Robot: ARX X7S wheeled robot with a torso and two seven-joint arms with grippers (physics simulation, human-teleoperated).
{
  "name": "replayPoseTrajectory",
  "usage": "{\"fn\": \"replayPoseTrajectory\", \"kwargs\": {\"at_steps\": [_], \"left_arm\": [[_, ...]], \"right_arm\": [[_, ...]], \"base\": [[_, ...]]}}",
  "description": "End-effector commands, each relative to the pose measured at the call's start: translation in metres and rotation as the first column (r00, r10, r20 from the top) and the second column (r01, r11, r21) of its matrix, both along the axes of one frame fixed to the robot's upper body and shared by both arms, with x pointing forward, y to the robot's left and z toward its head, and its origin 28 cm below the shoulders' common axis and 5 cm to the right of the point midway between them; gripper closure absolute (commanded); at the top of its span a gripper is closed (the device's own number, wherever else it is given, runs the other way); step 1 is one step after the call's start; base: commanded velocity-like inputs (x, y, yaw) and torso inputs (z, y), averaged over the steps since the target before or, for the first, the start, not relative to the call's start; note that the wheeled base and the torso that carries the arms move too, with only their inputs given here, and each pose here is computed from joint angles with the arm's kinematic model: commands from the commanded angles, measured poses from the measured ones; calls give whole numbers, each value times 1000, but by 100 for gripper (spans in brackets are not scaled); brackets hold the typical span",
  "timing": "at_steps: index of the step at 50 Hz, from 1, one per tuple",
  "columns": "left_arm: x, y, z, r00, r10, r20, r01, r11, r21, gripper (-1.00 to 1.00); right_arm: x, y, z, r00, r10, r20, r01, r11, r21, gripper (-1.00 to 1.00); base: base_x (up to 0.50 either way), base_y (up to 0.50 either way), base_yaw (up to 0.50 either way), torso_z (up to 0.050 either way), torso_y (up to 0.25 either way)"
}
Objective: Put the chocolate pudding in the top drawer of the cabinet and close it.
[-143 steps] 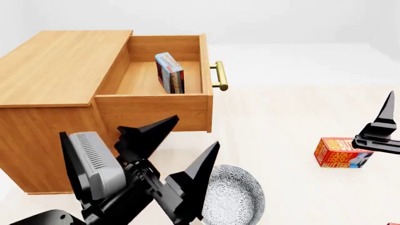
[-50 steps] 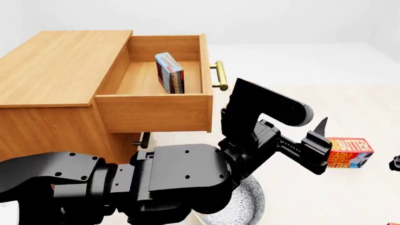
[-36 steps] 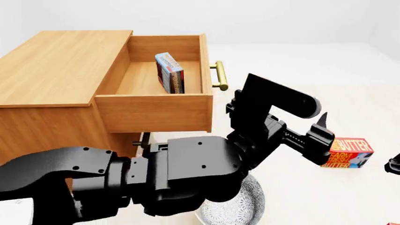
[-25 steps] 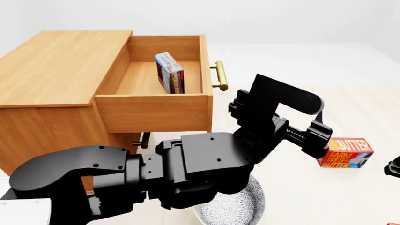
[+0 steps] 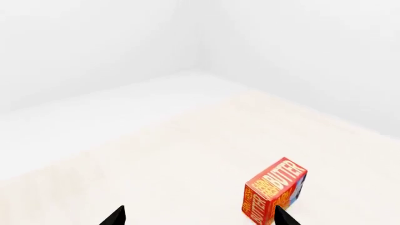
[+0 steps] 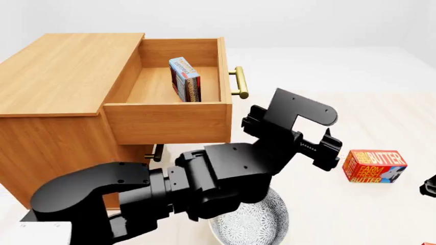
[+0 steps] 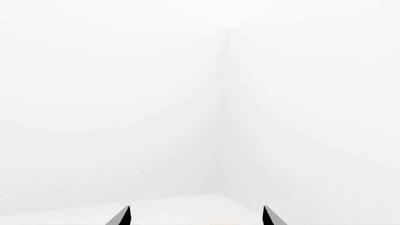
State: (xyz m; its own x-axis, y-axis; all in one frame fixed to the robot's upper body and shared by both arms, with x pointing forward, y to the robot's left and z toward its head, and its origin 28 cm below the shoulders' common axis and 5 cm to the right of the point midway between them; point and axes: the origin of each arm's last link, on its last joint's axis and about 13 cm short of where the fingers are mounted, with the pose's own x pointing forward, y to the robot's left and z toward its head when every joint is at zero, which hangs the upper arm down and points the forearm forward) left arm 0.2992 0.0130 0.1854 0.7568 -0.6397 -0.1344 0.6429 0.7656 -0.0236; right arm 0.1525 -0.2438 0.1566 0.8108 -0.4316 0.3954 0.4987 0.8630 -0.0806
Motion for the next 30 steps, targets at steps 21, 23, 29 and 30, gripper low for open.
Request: {"fn": "replayPoseTrajectory", "kwargs": {"at_steps": [21, 23, 29, 30], "left_arm": [[26, 14, -8, 992, 113, -61, -110, 993, 44, -100], [28, 15, -9, 991, 118, -61, -115, 992, 46, -100], [33, 19, -11, 989, 134, -63, -131, 990, 51, -100], [34, 20, -11, 989, 136, -64, -133, 990, 52, -100]], "right_arm": [[-6, -3, -5, 1000, -6, 2, 6, 1000, 12, -100], [-6, -2, -6, 1000, -8, 3, 8, 1000, 14, -100], [-5, -2, -7, 1000, -9, 1, 9, 1000, 15, -100], [-5, -2, -8, 1000, -8, 0, 8, 1000, 16, -100]], "base": [[0, 0, 0, 0, 0], [0, 0, 0, 0, 0], [0, 0, 0, 0, 0], [0, 0, 0, 0, 0]]}}
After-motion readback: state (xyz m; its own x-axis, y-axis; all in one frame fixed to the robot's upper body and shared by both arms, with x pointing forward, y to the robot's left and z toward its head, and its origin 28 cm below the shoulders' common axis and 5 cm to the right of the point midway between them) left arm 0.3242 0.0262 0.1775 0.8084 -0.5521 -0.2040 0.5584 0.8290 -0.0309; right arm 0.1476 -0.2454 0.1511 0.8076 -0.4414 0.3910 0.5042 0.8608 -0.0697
